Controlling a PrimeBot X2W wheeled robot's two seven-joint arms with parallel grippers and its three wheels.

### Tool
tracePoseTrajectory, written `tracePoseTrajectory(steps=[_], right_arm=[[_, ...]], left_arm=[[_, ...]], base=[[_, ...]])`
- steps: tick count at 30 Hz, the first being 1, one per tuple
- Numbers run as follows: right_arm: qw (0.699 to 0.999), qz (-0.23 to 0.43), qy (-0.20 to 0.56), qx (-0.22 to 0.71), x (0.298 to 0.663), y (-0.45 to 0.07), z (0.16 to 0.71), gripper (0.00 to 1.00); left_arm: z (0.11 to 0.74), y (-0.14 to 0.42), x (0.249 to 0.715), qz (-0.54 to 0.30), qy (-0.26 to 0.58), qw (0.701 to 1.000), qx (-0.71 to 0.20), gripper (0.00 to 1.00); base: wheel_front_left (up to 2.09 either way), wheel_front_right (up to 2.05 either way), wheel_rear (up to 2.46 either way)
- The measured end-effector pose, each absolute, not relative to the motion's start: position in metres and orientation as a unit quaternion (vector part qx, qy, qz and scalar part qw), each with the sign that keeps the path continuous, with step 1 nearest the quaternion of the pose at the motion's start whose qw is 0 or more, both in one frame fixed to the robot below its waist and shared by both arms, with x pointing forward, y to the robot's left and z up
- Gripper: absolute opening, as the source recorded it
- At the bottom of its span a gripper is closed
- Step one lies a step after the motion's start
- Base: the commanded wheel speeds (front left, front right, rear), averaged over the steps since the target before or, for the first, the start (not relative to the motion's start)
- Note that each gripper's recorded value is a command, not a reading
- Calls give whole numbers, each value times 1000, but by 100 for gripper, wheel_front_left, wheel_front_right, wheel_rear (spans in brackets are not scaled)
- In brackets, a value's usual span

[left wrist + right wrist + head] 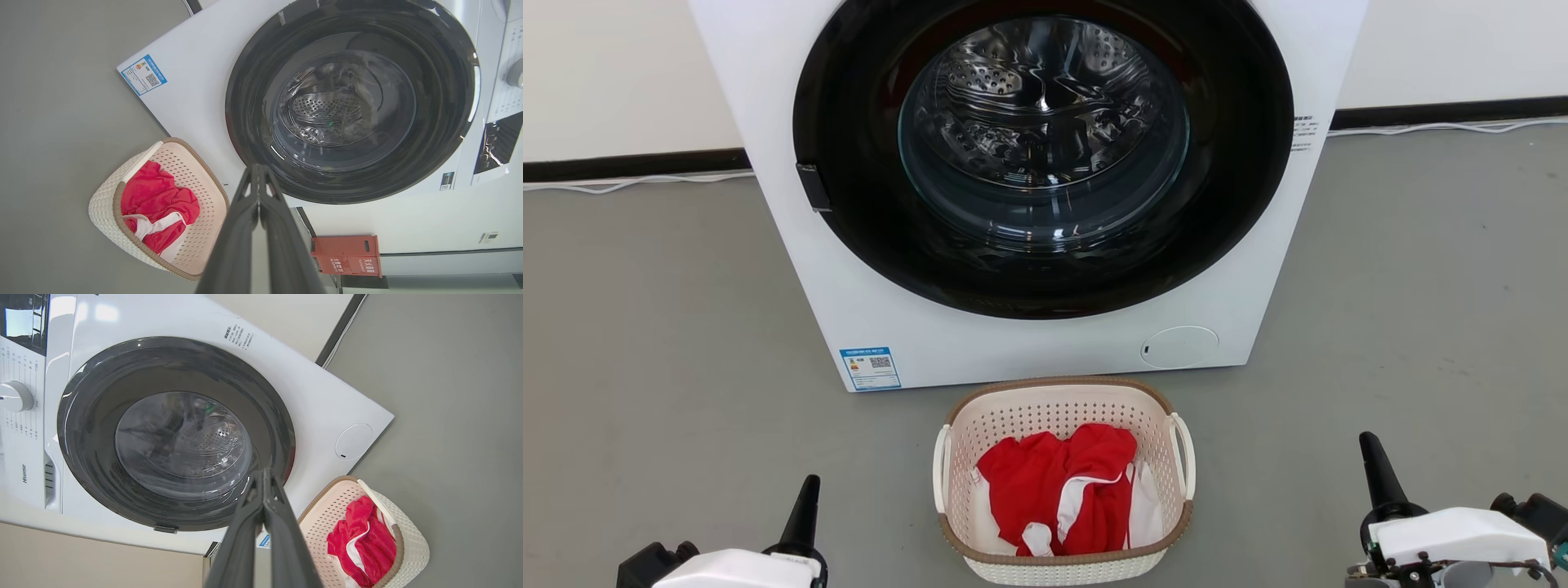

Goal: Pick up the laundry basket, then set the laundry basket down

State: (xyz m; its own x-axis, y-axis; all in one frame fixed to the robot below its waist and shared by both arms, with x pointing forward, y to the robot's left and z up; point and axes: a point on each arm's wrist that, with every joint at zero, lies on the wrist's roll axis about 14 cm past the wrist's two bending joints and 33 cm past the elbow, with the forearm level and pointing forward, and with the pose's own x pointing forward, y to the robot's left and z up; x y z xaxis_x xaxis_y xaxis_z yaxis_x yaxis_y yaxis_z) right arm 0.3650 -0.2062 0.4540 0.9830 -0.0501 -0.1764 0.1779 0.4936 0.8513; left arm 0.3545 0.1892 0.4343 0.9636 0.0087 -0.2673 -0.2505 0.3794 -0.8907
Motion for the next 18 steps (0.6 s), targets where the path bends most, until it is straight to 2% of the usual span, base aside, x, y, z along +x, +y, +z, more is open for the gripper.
tracePoseTrajectory(steps=[18], right_arm=[[795,-60,48,602,369,-206,463,0]], left_arm=[[452,189,364,57,81,771,-629,0]], base=[[0,0,0]])
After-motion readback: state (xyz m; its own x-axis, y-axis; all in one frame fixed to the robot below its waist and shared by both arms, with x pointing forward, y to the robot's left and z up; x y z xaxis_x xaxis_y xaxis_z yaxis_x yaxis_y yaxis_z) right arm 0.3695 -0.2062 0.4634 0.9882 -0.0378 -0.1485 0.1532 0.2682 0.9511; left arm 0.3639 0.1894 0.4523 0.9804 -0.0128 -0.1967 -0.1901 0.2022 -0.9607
